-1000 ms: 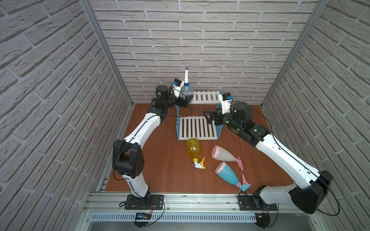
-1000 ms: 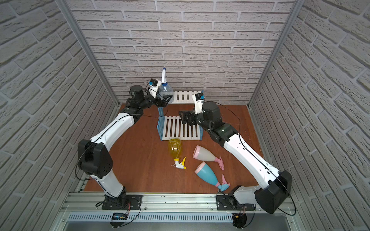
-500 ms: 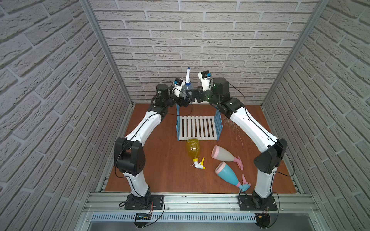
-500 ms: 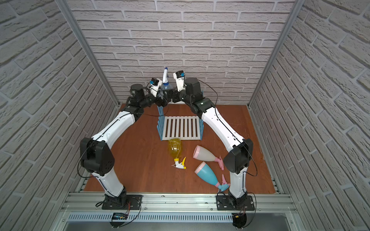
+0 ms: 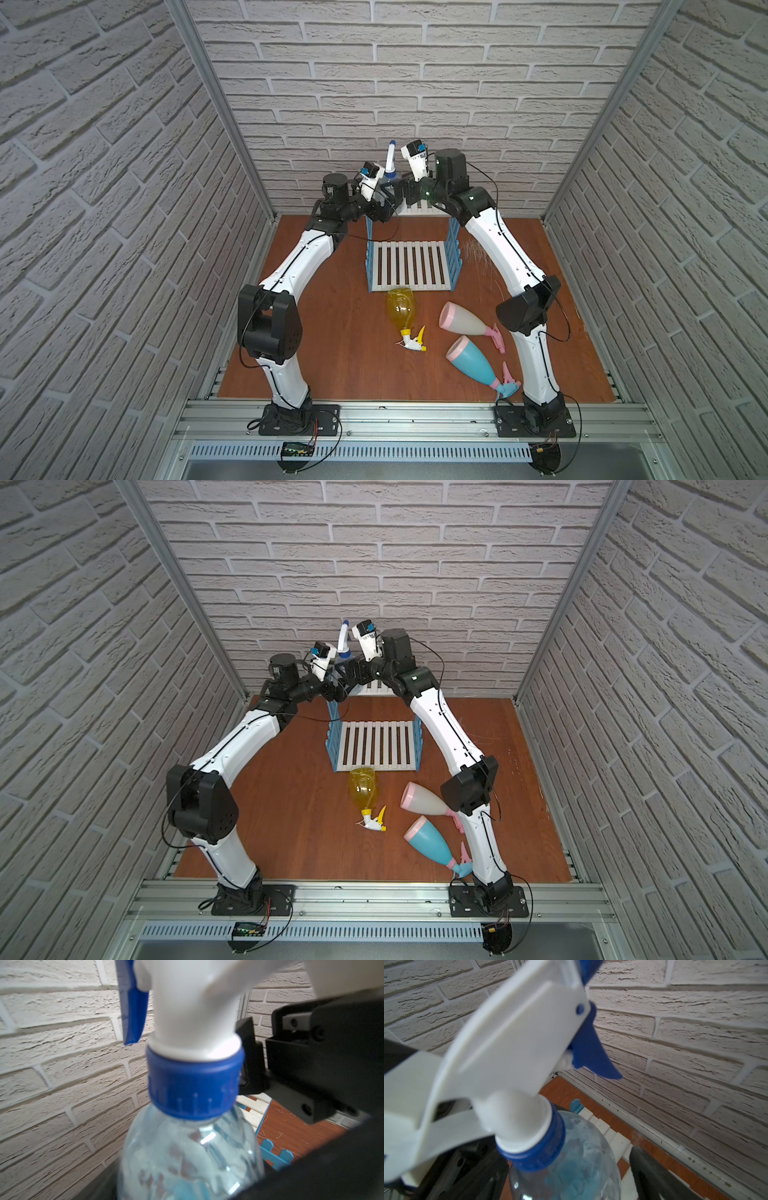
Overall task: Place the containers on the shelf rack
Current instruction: 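Place the container on the shelf.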
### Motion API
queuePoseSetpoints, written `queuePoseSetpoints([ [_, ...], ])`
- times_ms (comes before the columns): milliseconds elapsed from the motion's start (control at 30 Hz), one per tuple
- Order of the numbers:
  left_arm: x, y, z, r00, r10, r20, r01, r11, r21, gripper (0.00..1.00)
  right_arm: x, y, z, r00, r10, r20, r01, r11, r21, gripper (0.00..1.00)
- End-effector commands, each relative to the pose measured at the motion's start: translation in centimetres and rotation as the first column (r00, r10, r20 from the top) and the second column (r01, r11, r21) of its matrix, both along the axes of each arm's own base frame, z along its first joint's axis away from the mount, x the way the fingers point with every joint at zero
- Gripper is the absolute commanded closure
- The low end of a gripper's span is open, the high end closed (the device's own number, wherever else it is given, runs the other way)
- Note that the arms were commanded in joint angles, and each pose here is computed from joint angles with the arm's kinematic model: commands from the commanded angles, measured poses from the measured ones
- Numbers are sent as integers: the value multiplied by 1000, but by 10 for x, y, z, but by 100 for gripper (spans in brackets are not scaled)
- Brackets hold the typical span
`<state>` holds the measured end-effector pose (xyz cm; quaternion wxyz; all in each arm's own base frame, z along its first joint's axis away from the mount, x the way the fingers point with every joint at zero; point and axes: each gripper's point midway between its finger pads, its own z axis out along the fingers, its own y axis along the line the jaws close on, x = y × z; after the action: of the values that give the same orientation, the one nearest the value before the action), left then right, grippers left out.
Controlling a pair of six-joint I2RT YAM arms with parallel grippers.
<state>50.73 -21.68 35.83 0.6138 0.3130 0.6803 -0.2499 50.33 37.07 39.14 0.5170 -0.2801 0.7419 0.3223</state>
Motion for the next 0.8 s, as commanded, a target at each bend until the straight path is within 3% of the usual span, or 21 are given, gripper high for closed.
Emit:
queuePoseSetpoints([
  [0, 3, -1, 10, 999, -22, 37, 22, 1000, -6, 7, -6, 8, -6, 995, 94, 19, -93, 995, -25, 2],
  [400, -2, 6, 14, 998, 16, 58, -16, 1000, 7, 2, 36, -18, -57, 994, -110, -11, 107, 981, -163, 13],
  [767, -15, 16, 9, 997, 58, 59, -60, 998, 29, 2, 33, -12, -49, 998, -69, -8, 68, 990, -125, 13],
])
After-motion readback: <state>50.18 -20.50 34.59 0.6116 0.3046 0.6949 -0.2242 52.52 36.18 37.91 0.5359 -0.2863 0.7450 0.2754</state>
